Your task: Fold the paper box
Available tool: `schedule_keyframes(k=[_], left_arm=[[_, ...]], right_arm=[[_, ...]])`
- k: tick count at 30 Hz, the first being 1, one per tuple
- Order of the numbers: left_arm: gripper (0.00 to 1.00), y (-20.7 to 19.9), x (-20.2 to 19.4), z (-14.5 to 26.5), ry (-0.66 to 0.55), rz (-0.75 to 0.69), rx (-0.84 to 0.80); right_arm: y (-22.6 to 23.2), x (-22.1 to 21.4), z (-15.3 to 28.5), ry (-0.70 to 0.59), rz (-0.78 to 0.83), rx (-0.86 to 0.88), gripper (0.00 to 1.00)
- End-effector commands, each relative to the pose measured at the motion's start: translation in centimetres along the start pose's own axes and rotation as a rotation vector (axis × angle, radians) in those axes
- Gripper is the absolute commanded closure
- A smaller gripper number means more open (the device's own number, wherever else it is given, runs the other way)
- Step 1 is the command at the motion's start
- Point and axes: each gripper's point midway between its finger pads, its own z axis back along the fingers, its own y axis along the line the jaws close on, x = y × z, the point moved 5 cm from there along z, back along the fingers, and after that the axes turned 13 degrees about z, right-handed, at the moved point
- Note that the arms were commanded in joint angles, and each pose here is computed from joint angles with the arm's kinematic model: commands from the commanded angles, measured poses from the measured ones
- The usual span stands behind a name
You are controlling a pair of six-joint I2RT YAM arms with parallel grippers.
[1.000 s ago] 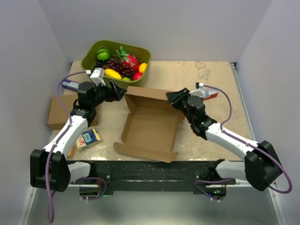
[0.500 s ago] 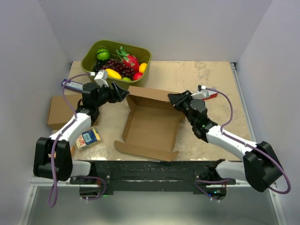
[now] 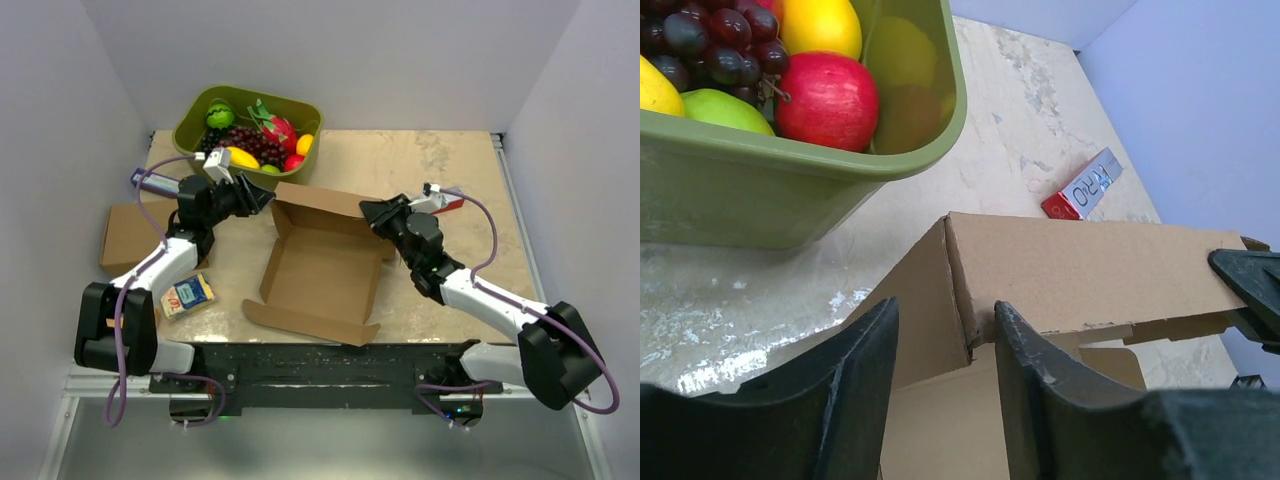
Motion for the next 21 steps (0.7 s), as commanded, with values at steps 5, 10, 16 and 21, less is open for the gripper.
schedule_keyframes(k=[5,10,16,21], left_arm=[[0.61,1.8,-0.9,-0.3,0.036,0.017,0.068],[0.63,2.3,-1.7,-0.5,0.071,-0.002,0.099],[0.64,2.6,-1.9,-0.8,0.093,-0.075,0.164],[0.68,3.2,-2.7,-0.6,0.125,-0.089,0.196]], right_arm=[[-1.0,-0.4,0.1,0.015,0.064,-0.027,0.78],[-1.2,-0.3,0.2,0.012,0.075,-0.04,0.76],[-1.3,0.0,0.6,0.007,0.088,-0.049,0.75],[-1.3,0.4,0.9,0.002,0.095,-0.062,0.69]])
